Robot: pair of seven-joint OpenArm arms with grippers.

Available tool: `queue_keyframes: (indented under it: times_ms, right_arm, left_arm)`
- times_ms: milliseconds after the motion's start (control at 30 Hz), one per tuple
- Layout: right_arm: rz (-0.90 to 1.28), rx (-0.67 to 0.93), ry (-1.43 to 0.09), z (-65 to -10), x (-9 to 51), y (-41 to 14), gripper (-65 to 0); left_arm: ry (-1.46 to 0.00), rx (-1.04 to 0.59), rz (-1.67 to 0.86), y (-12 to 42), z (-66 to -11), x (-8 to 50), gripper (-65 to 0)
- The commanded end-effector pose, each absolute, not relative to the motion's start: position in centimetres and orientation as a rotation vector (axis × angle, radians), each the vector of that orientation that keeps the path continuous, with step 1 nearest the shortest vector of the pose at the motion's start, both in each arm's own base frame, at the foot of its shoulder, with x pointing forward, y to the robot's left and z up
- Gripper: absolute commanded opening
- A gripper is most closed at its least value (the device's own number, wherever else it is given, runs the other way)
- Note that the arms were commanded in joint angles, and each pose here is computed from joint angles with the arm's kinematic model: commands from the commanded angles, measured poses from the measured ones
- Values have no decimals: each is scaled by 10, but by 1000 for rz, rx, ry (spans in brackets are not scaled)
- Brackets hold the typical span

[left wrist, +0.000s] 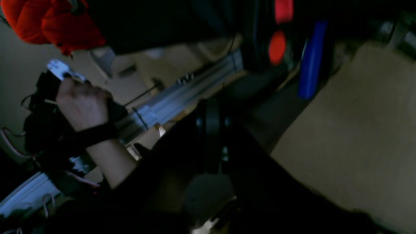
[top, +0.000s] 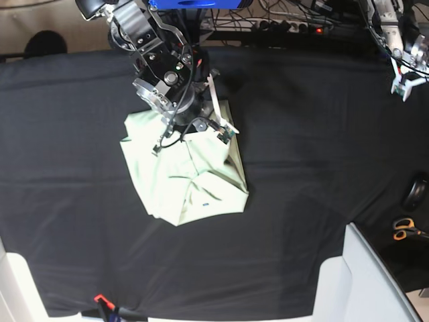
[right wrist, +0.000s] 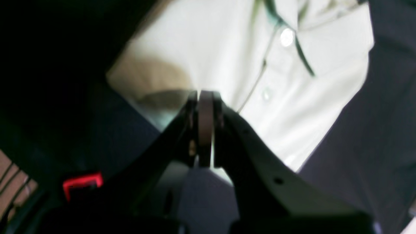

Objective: Fold the T-shirt properly
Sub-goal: 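Grasp the shirt's collar edge with the right gripper and tuck it under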

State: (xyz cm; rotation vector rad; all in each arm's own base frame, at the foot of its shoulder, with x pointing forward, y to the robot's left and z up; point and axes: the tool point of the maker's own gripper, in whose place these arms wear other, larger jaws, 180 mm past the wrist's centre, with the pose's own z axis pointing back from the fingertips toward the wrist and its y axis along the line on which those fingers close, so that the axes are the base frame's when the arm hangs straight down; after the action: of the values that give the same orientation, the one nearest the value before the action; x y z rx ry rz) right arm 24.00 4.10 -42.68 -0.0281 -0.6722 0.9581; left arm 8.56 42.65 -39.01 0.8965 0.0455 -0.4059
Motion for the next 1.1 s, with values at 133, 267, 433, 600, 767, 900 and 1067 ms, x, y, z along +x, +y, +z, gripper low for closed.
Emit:
queue_keyframes:
  times_ms: [133, 267, 433, 600, 767, 900, 1067]
  right_arm:
    - [962, 6, -705, -428, 244, 54, -649]
    - [961, 11, -696, -431, 241, 55, -649]
    - [961, 26, -671, -437, 229, 55, -649]
    - [965, 43, -646, -443, 216, 57, -649]
    - [960, 44, -658, -436, 209, 57, -649]
    - [945, -3, -713, -411, 236, 52, -649]
    - [967, -54, -690, -420, 263, 47, -649]
  left_arm:
    - [-29, 924, -418, 427, -384, 95, -650]
    - [-30, 914, -408, 425, -387, 93, -650]
    - [-27, 912, -406, 425, -387, 92, -650]
    - [-43, 916, -398, 425, -386, 99, -650]
    - [-42, 912, -400, 425, -387, 99, -650]
    - [-43, 910, -404, 424, -388, 100, -650]
    - [-44, 911, -402, 424, -388, 100, -650]
